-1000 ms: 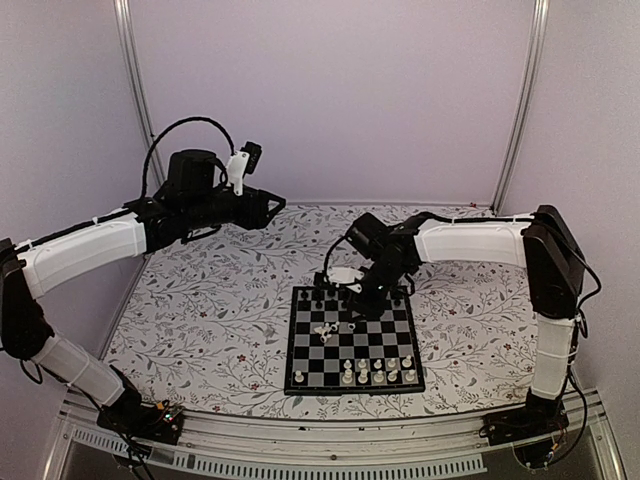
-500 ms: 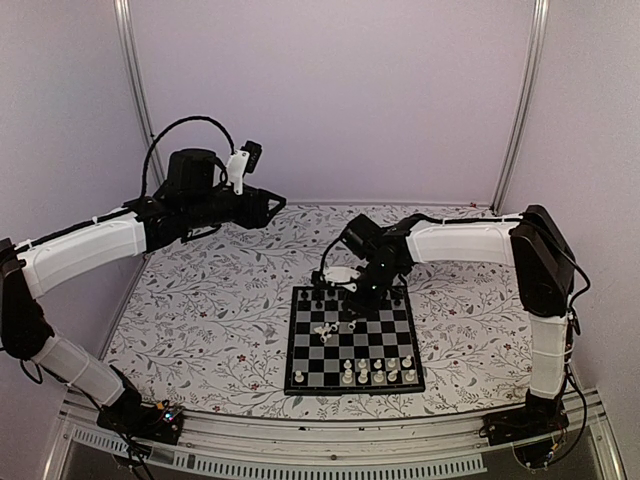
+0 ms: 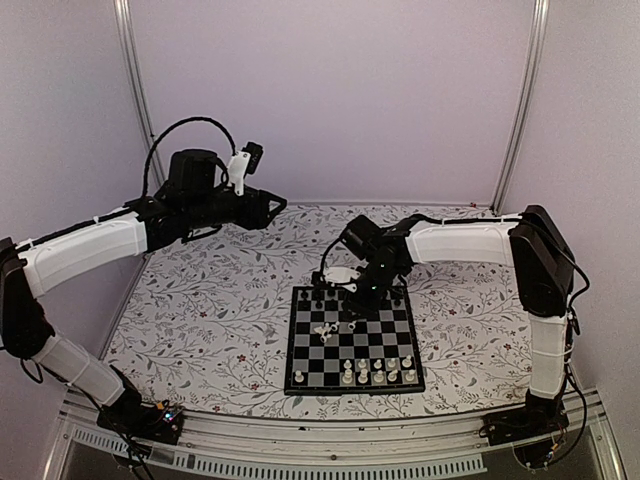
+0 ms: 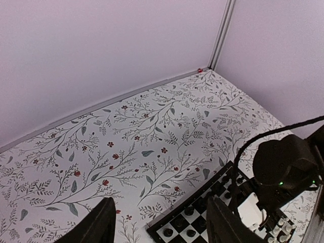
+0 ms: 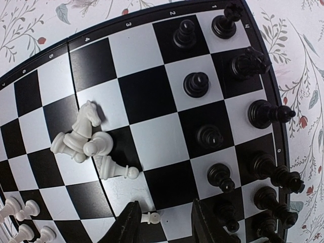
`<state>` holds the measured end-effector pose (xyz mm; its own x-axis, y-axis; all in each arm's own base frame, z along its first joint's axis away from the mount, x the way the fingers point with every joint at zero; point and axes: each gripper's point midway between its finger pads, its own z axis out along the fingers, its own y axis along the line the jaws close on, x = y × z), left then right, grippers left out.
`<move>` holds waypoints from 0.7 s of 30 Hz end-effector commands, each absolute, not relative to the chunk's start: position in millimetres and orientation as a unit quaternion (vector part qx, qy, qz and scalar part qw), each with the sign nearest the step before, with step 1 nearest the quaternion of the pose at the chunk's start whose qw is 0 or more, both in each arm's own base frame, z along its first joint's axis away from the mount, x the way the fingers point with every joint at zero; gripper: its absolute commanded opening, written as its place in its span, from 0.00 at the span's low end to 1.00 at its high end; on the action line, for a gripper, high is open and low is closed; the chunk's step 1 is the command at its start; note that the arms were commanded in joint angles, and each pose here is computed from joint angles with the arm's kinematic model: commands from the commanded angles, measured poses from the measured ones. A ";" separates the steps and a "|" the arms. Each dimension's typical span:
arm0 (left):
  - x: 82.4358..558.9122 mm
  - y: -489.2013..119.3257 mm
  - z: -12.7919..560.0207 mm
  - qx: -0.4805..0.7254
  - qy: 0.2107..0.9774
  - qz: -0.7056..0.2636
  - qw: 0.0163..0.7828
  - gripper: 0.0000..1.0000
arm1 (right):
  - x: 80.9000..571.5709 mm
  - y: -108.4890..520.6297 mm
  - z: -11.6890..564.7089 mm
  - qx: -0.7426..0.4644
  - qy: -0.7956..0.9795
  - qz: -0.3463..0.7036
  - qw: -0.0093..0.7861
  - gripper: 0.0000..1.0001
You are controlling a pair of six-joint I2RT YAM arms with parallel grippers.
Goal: Set up the chess pieces on the board
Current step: Pick up the chess piece from the chessboard.
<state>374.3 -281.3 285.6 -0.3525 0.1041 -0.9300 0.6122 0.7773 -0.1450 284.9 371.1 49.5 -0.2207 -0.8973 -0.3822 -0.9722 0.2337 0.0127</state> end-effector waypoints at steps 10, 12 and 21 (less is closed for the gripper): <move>376.1 -285.6 292.8 0.231 0.781 -0.251 0.523 0.63 | 279.4 372.5 38.5 -0.608 0.772 0.119 0.138 0.38; 376.0 -285.9 292.0 0.232 0.781 -0.252 0.522 0.63 | 277.6 372.0 37.2 -0.610 0.772 0.118 0.136 0.39; 376.0 -286.7 290.4 0.233 0.782 -0.253 0.520 0.63 | 273.7 367.9 34.7 -0.613 0.770 0.115 0.132 0.39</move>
